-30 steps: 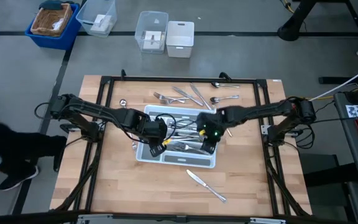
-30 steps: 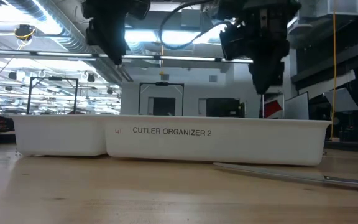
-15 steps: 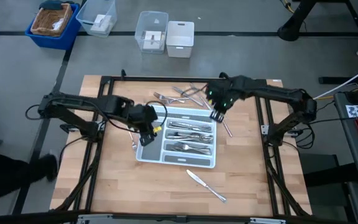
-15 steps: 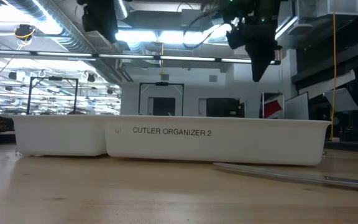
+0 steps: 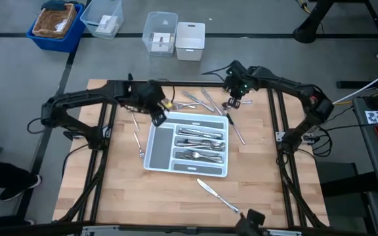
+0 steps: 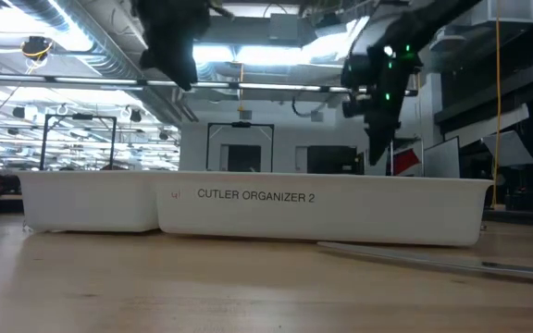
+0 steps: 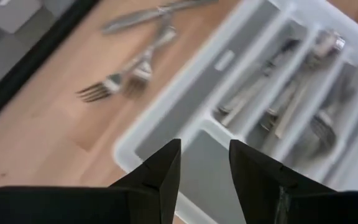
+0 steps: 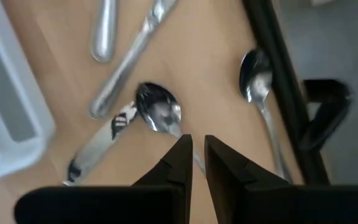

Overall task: Sort silverware
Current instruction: Put the spoon into the organizer tray

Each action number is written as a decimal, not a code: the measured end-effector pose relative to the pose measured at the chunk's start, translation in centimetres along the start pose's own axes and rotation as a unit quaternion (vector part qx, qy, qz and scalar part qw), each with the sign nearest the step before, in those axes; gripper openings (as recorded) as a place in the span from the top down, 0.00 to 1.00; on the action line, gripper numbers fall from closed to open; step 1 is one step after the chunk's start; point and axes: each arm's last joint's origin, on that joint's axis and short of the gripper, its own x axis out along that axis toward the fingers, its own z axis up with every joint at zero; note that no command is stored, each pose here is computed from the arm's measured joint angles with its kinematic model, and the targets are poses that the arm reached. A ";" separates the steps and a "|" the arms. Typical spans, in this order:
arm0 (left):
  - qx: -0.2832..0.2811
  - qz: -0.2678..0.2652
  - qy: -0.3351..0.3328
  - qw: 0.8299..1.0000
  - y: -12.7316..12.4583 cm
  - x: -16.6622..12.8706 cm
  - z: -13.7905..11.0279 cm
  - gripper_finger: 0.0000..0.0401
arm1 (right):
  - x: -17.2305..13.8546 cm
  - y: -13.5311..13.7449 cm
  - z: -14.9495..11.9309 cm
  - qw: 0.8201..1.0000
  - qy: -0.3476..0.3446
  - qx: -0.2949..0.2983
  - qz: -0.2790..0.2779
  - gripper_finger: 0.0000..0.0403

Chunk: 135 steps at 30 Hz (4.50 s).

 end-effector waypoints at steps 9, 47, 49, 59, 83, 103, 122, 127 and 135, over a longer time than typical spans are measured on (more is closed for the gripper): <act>-0.052 0.017 -0.034 0.998 3.8 0.5 1.7 0.68 | 5.0 -3.4 -2.3 0.994 0.050 -0.047 0.085 0.89; -0.009 -0.018 -0.033 0.999 7.5 1.4 2.6 0.68 | 9.3 -3.6 -2.9 0.982 0.116 -0.112 0.093 0.89; -0.009 -0.018 -0.033 0.999 7.5 1.4 2.6 0.68 | 9.3 -3.7 -3.0 0.982 0.124 -0.115 0.079 0.89; -0.013 -0.018 -0.033 0.999 7.5 1.4 2.6 0.68 | 9.5 -4.1 -2.4 0.985 0.104 -0.132 0.045 0.89; -0.015 -0.018 -0.033 0.999 7.5 1.4 2.6 0.68 | 8.4 -4.8 -1.1 0.984 0.082 -0.157 0.035 0.89; -0.003 -0.017 -0.034 0.999 7.5 1.4 2.6 0.68 | 8.5 -4.8 -0.5 0.977 0.030 -0.205 0.054 0.89; -0.003 -0.017 -0.033 0.999 7.5 1.4 2.6 0.68 | 9.4 -4.6 -1.2 0.968 0.032 -0.244 0.041 0.89; -0.003 -0.017 -0.033 0.999 7.5 1.4 2.6 0.68 | 9.4 -4.6 -1.2 0.968 0.033 -0.244 0.041 0.89; -0.003 -0.017 -0.034 0.999 7.5 1.4 2.6 0.68 | 9.4 -4.8 -1.3 0.968 0.057 -0.244 0.016 0.86</act>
